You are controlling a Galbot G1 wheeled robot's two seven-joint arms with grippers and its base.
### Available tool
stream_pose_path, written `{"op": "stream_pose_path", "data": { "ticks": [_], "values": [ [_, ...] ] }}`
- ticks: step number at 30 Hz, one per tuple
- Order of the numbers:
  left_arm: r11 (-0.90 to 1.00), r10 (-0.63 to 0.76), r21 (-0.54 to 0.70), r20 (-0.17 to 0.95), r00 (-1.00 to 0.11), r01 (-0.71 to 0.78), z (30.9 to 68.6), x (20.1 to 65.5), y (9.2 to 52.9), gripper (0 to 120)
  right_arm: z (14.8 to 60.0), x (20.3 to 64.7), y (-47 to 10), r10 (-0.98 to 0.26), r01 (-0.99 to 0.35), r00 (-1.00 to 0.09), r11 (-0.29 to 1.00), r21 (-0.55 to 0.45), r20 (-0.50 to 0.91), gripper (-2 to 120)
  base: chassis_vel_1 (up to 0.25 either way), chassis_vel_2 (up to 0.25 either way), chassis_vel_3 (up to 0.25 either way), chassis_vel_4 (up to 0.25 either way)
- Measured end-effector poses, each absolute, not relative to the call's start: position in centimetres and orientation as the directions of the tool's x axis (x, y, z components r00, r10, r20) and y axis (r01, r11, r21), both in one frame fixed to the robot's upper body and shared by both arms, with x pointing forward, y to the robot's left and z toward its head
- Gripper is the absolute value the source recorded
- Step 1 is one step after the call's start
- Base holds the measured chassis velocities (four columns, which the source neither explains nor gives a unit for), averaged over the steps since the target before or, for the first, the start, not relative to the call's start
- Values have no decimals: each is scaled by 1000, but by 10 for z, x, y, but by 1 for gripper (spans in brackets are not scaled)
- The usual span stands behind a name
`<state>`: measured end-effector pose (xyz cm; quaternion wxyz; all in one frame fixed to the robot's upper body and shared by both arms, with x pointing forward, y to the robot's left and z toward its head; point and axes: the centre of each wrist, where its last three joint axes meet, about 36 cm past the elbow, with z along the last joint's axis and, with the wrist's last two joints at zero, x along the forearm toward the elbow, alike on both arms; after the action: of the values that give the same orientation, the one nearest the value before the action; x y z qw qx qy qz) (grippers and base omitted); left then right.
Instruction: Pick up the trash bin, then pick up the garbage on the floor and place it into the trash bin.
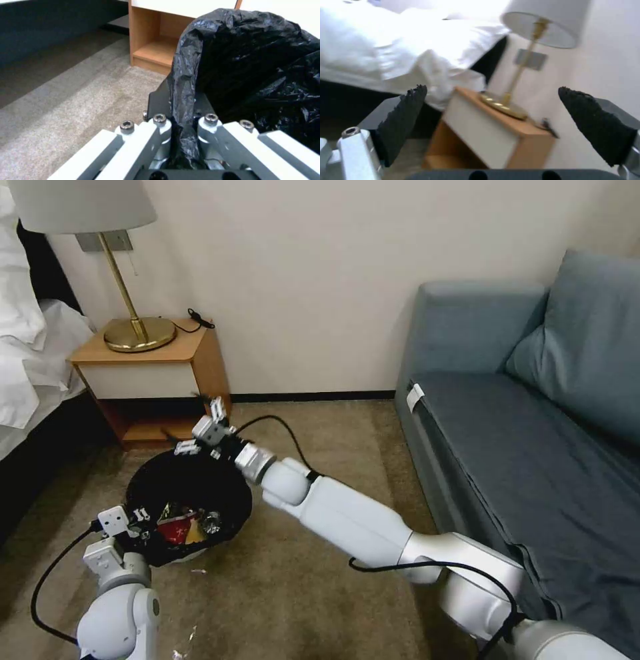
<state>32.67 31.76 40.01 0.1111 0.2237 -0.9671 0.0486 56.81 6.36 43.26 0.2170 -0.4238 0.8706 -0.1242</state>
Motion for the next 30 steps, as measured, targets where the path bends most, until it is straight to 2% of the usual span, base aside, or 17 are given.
{"op": "stream_pose_path", "data": {
  "ticks": [7, 9, 13, 15, 17, 19, 25, 30],
  "values": [
    [896, -417, -52, 238, -877, -441, 403, 328, 318, 4, 437, 578, 23, -707, -628, -646, 707, -326, -290, 100, 0, 0, 0, 0],
    [897, -414, -56, 235, -879, -438, 404, 331, 320, 4, 434, 577, -15, -600, -547, -746, 800, -248, -289, 100, 0, 0, 0, 0],
    [898, -412, -59, 235, -881, -436, 404, 333, 321, 4, 432, 571, -38, -521, -482, -808, 853, -199, -276, 100, 0, 0, 0, 0],
    [899, -408, -64, 232, -883, -433, 406, 336, 322, 4, 438, 565, -74, -426, -397, -868, 904, -158, -256, 100, 0, 0, 0, 0],
    [899, -408, -64, 231, -883, -432, 406, 336, 322, 4, 438, 561, -85, -400, -375, -885, 915, -147, -239, 100, 0, 0, 0, 0],
    [901, -406, -63, 233, -884, -430, 407, 338, 323, 4, 439, 551, -115, -314, -297, -928, 948, -110, -198, 100, 0, 0, 0, 0],
    [903, -401, -64, 226, -888, -425, 411, 344, 325, 4, 428, 517, -152, -200, -191, -975, 977, -97, -101, 100, 0, 0, 0, 0],
    [904, -398, -67, 224, -890, -421, 412, 348, 327, 4, 417, 492, -158, -153, -148, -987, 986, -78, -55, 100, 0, 0, 0, 0]
  ]
}}
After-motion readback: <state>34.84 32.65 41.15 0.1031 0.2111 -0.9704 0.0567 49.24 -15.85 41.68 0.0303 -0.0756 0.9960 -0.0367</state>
